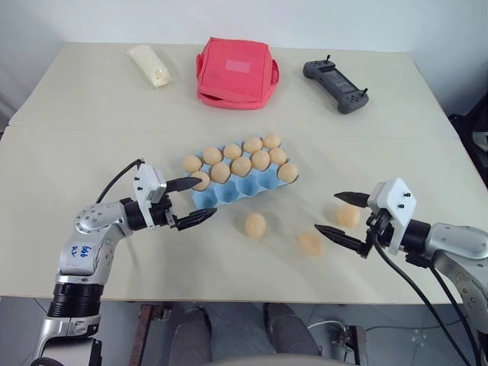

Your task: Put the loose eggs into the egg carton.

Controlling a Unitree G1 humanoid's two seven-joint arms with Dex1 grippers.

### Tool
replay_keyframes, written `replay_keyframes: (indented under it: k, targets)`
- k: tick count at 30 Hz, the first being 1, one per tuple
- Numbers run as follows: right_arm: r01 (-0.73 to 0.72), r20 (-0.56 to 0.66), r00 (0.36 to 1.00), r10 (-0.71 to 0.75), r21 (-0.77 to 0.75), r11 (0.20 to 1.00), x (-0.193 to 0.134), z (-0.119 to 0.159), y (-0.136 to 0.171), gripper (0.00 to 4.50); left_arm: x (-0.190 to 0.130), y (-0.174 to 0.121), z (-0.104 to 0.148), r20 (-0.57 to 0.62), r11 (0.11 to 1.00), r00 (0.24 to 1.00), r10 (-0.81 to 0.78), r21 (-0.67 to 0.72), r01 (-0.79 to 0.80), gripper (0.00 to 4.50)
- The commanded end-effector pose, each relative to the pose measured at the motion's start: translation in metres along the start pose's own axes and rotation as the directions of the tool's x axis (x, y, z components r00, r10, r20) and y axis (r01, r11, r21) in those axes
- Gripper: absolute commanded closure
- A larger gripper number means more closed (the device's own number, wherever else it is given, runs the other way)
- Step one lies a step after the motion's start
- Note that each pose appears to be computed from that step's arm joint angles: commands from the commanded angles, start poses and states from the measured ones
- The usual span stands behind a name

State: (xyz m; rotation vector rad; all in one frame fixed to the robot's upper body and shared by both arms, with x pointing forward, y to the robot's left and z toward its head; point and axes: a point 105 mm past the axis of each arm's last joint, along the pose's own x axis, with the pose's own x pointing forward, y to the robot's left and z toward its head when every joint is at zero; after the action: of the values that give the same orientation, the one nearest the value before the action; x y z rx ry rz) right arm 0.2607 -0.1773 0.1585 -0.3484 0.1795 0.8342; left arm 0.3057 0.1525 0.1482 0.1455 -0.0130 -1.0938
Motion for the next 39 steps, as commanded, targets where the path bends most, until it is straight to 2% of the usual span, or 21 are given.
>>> replay_keyframes:
  k: [1, 7, 14, 19, 25, 30, 39]
  targets:
    - [0.033, 0.036, 0.999, -0.031, -0.05, 0.998, -0.005, 0.013, -0.003, 0.0, 0.003, 0.005, 0.007, 0.0, 0.998, 1.0, 0.018, 0.055, -0.018, 0.04]
    - [0.053, 0.05, 0.997, -0.051, -0.043, 0.998, -0.006, 0.019, -0.005, 0.0, 0.008, 0.015, 0.012, -0.002, 0.995, 0.997, 0.079, 0.057, -0.079, 0.04]
    - [0.054, 0.039, 0.998, -0.055, 0.029, 0.998, -0.018, 0.028, 0.001, 0.0, 0.015, 0.009, 0.012, -0.01, 0.999, 1.0, -0.013, 0.033, 0.013, 0.04]
    - [0.004, -0.118, 0.993, 0.006, 0.088, 0.996, -0.043, 0.003, 0.027, 0.0, 0.021, 0.008, 0.009, -0.013, 0.997, 0.997, -0.072, 0.036, 0.072, 0.04]
    - [-0.001, -0.282, 0.958, 0.05, 0.172, 0.985, -0.07, -0.024, 0.056, 0.0, 0.025, 0.007, 0.003, -0.028, 0.99, 0.989, -0.142, 0.019, 0.143, 0.04]
    - [0.036, -0.214, 0.977, -0.004, 0.146, 0.989, -0.059, -0.016, 0.055, 0.0, 0.026, 0.004, 0.004, -0.03, 0.984, 0.983, -0.178, 0.012, 0.179, 0.04]
    - [0.01, -0.154, 0.988, 0.012, 0.138, 0.99, -0.025, -0.01, 0.046, 0.0, 0.01, -0.006, -0.004, -0.071, 0.982, 0.979, -0.19, -0.018, 0.189, 0.04]
